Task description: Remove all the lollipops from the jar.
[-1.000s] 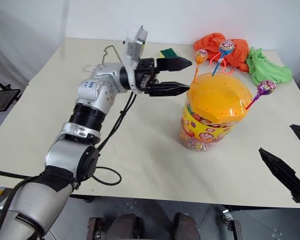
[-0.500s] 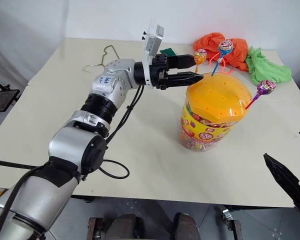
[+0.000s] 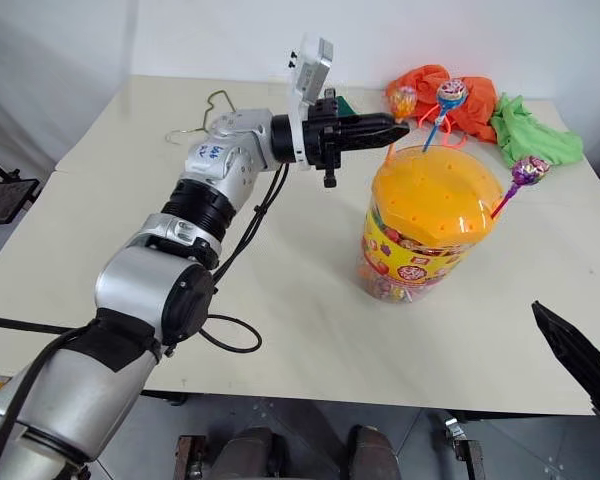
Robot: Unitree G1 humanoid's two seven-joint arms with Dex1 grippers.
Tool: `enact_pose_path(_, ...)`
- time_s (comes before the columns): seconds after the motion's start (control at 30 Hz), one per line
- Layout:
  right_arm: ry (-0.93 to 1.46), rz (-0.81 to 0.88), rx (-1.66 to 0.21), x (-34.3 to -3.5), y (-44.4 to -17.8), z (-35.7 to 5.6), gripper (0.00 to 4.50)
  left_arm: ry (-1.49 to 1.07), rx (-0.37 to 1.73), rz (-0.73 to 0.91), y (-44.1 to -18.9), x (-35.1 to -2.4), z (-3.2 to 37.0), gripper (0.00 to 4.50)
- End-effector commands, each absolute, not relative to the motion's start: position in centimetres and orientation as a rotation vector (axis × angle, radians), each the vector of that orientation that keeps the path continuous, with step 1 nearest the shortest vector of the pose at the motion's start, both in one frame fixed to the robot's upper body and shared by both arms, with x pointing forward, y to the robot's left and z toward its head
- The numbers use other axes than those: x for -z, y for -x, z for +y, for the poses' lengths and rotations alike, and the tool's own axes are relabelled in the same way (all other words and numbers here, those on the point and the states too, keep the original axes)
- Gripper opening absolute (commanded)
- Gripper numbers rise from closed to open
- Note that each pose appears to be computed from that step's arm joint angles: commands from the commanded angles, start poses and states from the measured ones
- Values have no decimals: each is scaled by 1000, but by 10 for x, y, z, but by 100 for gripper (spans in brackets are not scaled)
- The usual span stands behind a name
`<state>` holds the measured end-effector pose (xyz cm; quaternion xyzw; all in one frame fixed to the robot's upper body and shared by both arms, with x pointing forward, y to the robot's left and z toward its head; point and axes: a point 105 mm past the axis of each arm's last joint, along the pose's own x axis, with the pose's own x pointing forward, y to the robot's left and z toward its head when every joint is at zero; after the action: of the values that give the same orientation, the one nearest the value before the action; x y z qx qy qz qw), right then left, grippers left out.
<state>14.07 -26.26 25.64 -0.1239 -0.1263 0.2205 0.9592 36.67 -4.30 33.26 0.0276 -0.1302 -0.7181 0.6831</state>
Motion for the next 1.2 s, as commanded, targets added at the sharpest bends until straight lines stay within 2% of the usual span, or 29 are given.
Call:
enact_pose_path(0.03,278,-290,-461,-267,-137,-264,450,-73,1615,-427,-354,-379,-33,2)
enact_pose_path(0.2,277,-283,-499,-268,-137,-264,450,-87,1517,-443,-361,-396,-7,2)
enact_pose_path(0.27,278,-282,-516,-270,-136,-265,450,-127,1446,-418,-369,-393,13,2)
enact_pose_path(0.43,268,-271,-557,-270,-137,-266,450,-210,1264,-261,-391,-364,58,2)
enact_pose_path(0.53,252,-269,-589,-272,-138,-266,450,-248,1160,-105,-396,-328,93,2)
enact_pose_path(0.67,242,-233,-639,-271,-143,-266,450,-273,1094,78,-384,-283,123,2)
enact_pose_path(0.83,239,-212,-673,-272,-156,-270,450,-347,1048,386,-355,-219,150,2)
enact_pose_path(1.0,229,-205,-700,-270,-163,-269,450,-387,982,591,-337,-191,169,2)
enact_pose_path(1.2,216,-196,-713,-266,-168,-268,450,-385,938,696,-326,-183,180,2)
